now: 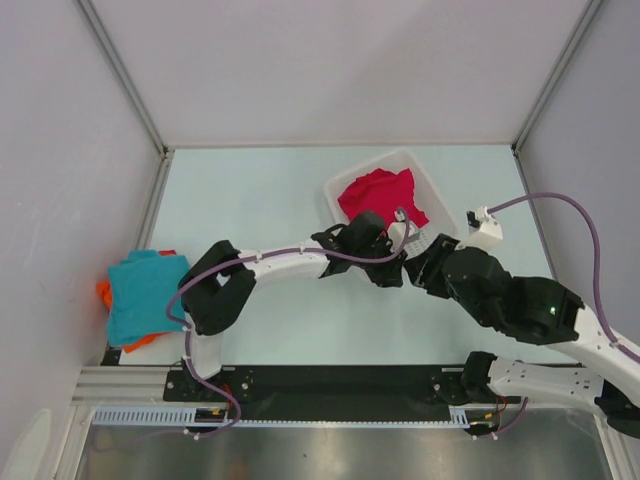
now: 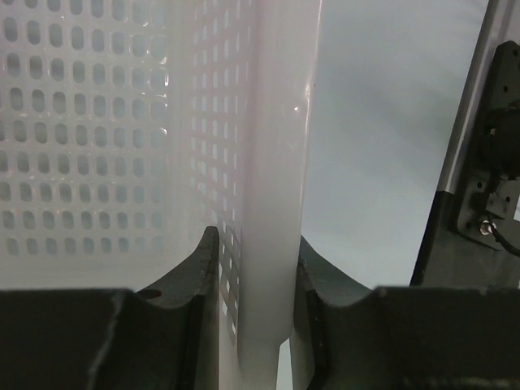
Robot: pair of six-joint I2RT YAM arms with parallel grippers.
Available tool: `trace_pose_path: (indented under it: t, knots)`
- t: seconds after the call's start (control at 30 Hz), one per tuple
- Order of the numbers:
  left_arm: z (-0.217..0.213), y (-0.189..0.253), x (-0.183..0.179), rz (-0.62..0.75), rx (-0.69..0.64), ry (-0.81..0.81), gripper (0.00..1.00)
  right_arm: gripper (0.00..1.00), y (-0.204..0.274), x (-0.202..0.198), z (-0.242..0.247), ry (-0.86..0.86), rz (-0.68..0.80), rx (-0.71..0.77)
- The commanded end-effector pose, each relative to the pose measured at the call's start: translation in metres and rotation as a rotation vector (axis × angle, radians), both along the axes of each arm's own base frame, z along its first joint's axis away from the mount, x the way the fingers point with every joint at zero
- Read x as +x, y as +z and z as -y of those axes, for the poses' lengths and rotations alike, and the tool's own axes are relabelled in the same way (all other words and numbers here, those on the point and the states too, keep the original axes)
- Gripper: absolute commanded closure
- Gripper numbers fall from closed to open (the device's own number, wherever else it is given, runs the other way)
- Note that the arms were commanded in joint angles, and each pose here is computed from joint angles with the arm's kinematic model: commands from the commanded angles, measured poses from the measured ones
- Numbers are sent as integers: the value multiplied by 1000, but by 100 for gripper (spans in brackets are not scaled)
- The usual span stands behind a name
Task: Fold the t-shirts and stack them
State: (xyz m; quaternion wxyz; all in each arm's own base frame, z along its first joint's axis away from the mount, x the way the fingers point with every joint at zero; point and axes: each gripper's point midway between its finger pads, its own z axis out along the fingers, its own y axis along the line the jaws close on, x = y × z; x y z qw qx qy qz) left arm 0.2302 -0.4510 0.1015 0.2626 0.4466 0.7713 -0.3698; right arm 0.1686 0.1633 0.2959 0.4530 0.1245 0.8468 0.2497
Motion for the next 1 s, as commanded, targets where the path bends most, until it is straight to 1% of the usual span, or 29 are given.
trace_pose_path:
  t: [0.0,0.07,0.1,0.13,0.2,0.23,0.3,0.37,0.4,0.43,0.47,0.5,0.53,0.67,0.77,0.9,0.97]
  knots:
    - [-18,-36,-61,-427,20,-3,100,53,-1,5,-7,-29,-8,8]
    - [-24,-45,-64,-430,36,-1,99,53,-3,7,-11,-25,-10,4]
    - [-27,-48,-63,-420,47,12,96,53,-3,7,-13,-24,-11,2]
    - [-29,-52,-63,-414,57,14,88,53,-4,9,-16,-24,-11,1]
    - [-35,-61,-65,-414,81,23,77,53,-4,9,-18,-20,-11,-1]
    - [-37,-64,-65,-416,85,29,68,53,-5,10,-19,-19,-14,-8]
    - [-40,-72,-68,-428,97,32,61,53,-7,11,-20,-20,-16,-14]
    - [-43,-77,-69,-428,99,39,46,53,-8,12,-21,-23,-16,-19]
    - [-44,-79,-68,-425,103,47,41,53,-8,12,-21,-23,-15,-22]
    - [-47,-83,-67,-415,113,62,23,53,-9,13,-21,-25,-14,-26]
    - [-48,-84,-66,-404,120,70,18,53,-9,13,-22,-25,-14,-26]
    - [-49,-87,-63,-393,129,82,1,53,-8,13,-22,-24,-12,-29]
    - [-53,-90,-57,-366,147,116,0,53,-9,14,-22,-21,-11,-37]
    - [-59,-92,-44,-312,164,165,1,52,-8,16,-27,-11,-6,-51]
    - [-61,-84,-28,-254,147,212,0,52,-7,19,-30,-5,-2,-71]
    - [-57,-59,-4,-121,101,237,0,52,0,22,-31,-3,16,-82]
    - [-52,-35,6,-54,46,233,0,52,2,22,-31,-2,22,-87]
